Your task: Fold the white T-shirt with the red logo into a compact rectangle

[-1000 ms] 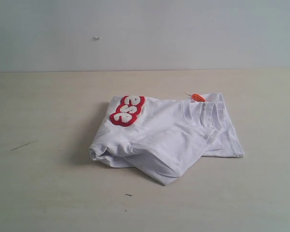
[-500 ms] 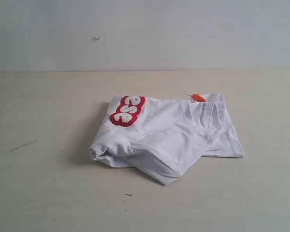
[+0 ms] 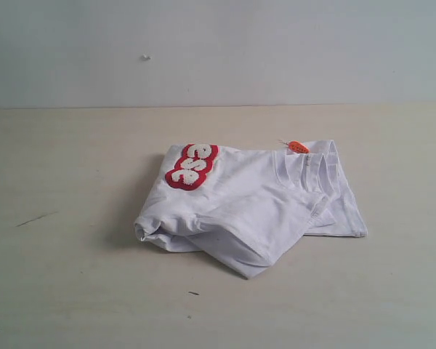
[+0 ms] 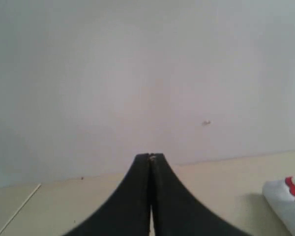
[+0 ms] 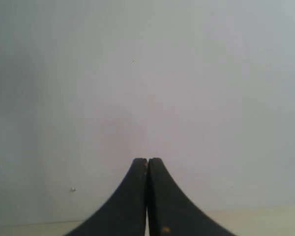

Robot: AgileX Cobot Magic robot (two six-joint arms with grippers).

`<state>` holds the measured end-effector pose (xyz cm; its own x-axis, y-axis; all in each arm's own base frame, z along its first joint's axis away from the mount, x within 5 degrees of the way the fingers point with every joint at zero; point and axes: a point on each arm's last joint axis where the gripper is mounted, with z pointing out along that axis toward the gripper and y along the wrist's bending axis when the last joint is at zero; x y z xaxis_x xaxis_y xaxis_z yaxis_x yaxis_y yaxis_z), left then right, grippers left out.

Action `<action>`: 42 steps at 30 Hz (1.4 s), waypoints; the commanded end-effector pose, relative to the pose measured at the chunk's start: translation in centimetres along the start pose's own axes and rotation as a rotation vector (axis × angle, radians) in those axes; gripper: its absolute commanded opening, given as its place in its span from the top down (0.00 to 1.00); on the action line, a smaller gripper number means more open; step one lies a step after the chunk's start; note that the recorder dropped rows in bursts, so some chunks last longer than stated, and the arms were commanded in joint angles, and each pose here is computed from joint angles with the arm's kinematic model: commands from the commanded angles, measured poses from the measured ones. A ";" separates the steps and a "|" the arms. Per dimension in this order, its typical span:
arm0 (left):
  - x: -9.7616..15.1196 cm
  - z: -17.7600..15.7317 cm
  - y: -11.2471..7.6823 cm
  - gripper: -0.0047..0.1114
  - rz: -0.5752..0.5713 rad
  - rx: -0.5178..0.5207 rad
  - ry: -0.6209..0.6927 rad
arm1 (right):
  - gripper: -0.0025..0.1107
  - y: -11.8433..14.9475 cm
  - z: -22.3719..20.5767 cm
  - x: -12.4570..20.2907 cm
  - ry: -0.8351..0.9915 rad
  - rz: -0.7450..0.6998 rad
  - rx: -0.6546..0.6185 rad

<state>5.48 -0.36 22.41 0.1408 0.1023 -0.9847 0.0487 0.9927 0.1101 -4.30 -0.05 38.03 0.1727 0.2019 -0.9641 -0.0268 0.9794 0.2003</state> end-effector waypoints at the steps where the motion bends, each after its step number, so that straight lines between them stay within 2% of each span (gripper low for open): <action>1: 1.5 0.0 -0.1 0.96 -0.034 -0.003 0.090 | 0.98 0.0 0.1 0.2 0.003 0.001 0.001; 4: 2.1 -0.1 0.0 0.96 -0.051 -0.023 0.155 | 0.98 0.0 0.1 0.2 0.006 0.007 -0.003; 8: 3.4 -0.5 0.0 0.96 -0.037 -0.027 0.311 | 0.98 0.0 0.1 0.2 0.006 0.007 -0.003; 10: 3.4 -0.5 0.0 0.96 -0.037 -0.025 0.313 | 0.98 0.0 0.1 0.2 0.006 0.007 -0.003; 13: 4.1 -0.7 0.0 0.96 -0.040 -0.023 0.391 | 0.98 0.0 0.1 0.2 0.006 0.007 -0.003; 33: 4.2 -0.7 -0.1 0.96 -0.042 -0.022 0.398 | 0.98 0.0 0.1 0.2 0.006 0.007 -0.003; 38: 4.2 -0.7 -0.1 0.96 -0.043 -0.022 0.400 | 0.98 0.0 0.8 -0.3 -0.149 -0.087 -0.015; 42: 4.2 -0.7 -0.1 0.96 -0.043 -0.022 0.405 | 0.98 0.0 1.9 0.2 -0.297 -0.188 0.041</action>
<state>5.37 0.08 18.15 -0.2615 0.0822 -0.9617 0.0245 0.9966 0.0785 -2.85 -0.03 38.09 0.3520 0.0941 -0.9312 0.0037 0.9948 0.1019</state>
